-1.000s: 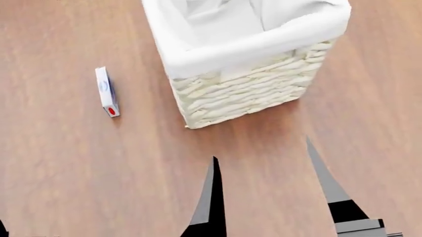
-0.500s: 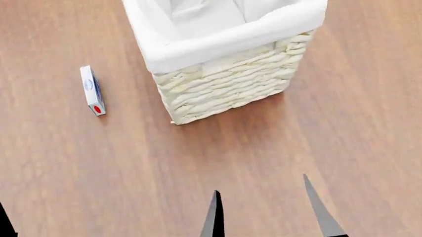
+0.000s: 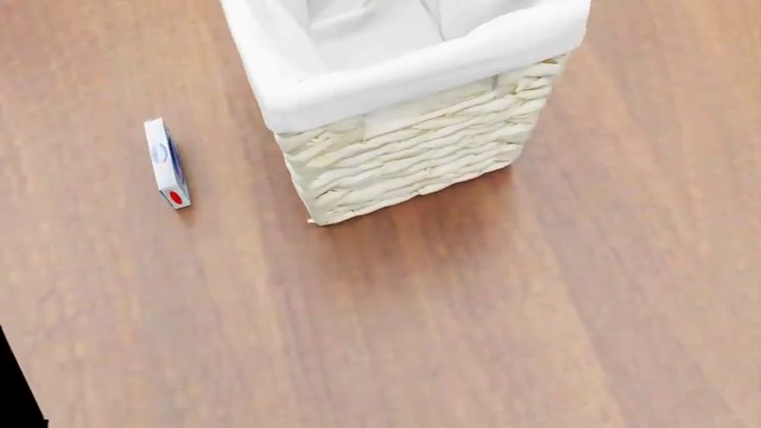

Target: Pick up the alphabet soup and the cream cheese box, and put them in the basket.

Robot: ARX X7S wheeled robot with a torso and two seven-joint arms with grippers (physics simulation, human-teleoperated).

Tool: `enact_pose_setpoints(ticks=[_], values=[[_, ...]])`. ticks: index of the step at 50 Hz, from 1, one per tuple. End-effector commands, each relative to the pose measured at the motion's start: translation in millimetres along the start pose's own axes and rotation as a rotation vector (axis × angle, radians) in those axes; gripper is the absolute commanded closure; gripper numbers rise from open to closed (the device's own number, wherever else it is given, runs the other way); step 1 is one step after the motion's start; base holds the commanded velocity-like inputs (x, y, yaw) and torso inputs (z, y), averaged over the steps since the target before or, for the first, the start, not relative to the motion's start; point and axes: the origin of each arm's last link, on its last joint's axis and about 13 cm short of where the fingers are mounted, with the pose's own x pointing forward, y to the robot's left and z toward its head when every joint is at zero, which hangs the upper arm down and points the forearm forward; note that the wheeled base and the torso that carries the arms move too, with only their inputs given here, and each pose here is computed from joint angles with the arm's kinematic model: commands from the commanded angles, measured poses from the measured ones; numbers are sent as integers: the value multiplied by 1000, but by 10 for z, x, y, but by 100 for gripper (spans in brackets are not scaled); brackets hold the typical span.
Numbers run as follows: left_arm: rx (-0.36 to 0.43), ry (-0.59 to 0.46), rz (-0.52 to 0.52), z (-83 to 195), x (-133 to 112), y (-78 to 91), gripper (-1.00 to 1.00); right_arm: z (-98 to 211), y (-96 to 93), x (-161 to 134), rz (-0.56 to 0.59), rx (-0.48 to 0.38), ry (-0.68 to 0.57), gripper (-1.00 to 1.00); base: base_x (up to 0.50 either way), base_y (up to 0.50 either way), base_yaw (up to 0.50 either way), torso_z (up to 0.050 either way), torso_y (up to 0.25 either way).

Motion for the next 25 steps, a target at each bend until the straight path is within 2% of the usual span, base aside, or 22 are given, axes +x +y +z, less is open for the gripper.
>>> enact_pose_setpoints(ticks=[1,18,22,25], values=[[3,5,5,-27,-4,15,-100,-77,20,-150,-27,27,107,-100,0,0,0,0,0],[-3,19,9,-73,-8,18,-100,-126,53,-192,-28,36,199,-100,0,0,0,0,0],[-10,17,3,-59,9,6,-100,-144,82,-238,5,87,231,-100,0,0,0,0,0],[-9,16,6,-58,13,8,-100,-151,74,-242,5,82,241,-100,0,0,0,0,0]])
